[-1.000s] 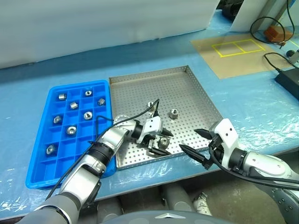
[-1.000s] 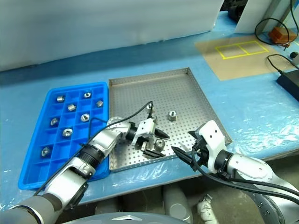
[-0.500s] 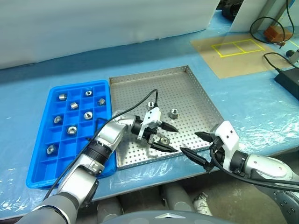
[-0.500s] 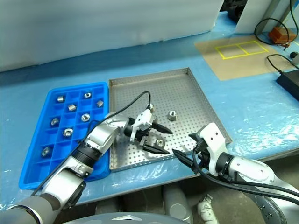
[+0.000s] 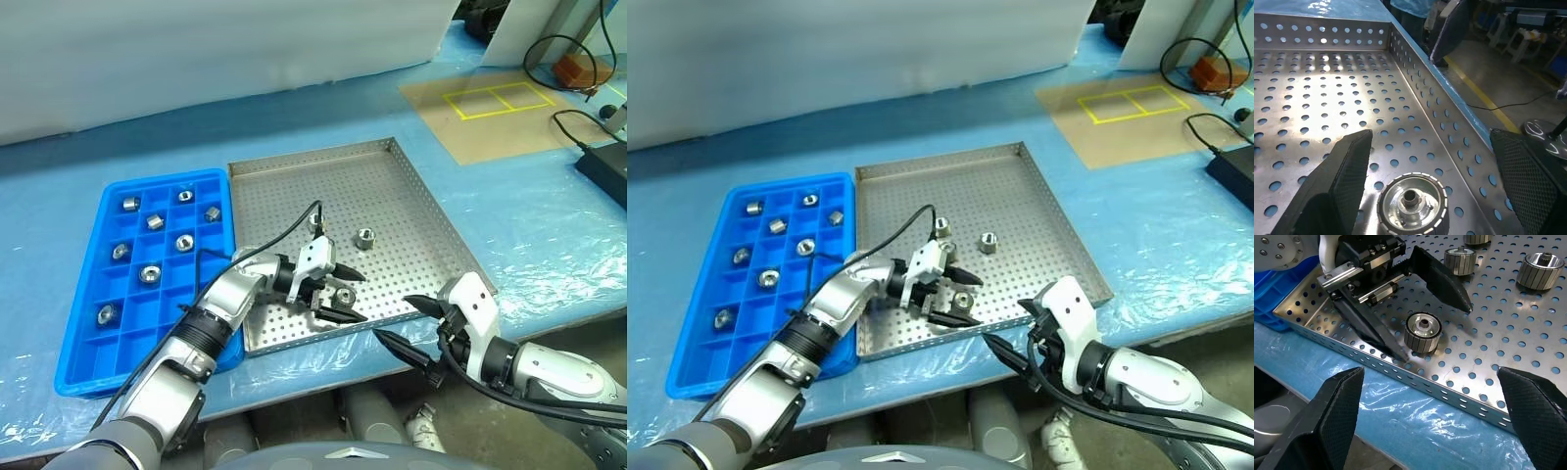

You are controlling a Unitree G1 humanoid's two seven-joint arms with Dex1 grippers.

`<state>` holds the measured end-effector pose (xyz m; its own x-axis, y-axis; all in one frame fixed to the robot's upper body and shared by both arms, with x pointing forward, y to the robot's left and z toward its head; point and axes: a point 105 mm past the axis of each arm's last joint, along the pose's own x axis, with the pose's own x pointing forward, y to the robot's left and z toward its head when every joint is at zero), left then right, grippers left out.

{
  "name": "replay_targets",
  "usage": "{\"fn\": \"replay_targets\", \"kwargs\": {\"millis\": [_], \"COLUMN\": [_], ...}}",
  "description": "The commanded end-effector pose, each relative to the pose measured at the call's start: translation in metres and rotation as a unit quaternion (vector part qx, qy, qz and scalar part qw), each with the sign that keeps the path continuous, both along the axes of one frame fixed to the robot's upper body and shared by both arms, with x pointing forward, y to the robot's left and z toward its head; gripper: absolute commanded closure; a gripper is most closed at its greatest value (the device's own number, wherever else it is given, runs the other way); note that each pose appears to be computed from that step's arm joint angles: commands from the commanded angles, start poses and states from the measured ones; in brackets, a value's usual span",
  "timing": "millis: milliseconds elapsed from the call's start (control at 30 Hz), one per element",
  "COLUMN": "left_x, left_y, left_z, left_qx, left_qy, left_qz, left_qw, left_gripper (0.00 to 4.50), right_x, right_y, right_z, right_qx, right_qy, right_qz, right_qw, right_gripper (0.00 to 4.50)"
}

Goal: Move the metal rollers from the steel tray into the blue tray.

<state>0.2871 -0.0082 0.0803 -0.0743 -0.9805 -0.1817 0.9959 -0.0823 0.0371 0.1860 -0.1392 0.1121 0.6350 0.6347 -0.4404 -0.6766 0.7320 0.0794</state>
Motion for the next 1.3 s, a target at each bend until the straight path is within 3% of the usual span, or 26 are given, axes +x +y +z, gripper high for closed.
{"fn": "replay_targets", "kwargs": {"millis": [33,333,900,1067,1200,1300], "left_x": [0.011,-0.003,0.000,-0.001,-0.008,-0.006], "left_y": [-0.001,0.007,0.009,0.010,0.008,0.011], "left_z": [0.016,-0.002,-0.051,-0.050,-0.040,-0.041], "left_qx": [-0.043,-0.014,0.083,0.086,0.063,0.071], "left_qy": [-0.012,0.001,0.039,0.036,0.079,0.070], "left_qz": [0.036,0.013,0.050,0.039,0.017,0.024], "left_qw": [0.998,1.000,0.995,0.995,0.995,0.995], "left_gripper": [0.47,0.47,0.47,1.70,1.70,2.50], "right_x": [-0.004,-0.004,0.007,0.011,0.015,0.018], "right_y": [0.005,0.005,-0.003,-0.003,-0.002,-0.003], "right_z": [0.010,0.010,0.012,0.013,0.015,0.017], "right_qx": [-0.001,0.000,-0.016,-0.018,-0.016,-0.018], "right_qy": [-0.020,-0.017,-0.032,-0.037,-0.043,-0.048], "right_qz": [0.010,0.011,0.002,0.003,0.008,0.009], "right_qw": [1.000,1.000,0.999,0.999,0.999,0.999], "right_gripper": [0.00,0.00,0.00,0.00,0.00,0.00]}}
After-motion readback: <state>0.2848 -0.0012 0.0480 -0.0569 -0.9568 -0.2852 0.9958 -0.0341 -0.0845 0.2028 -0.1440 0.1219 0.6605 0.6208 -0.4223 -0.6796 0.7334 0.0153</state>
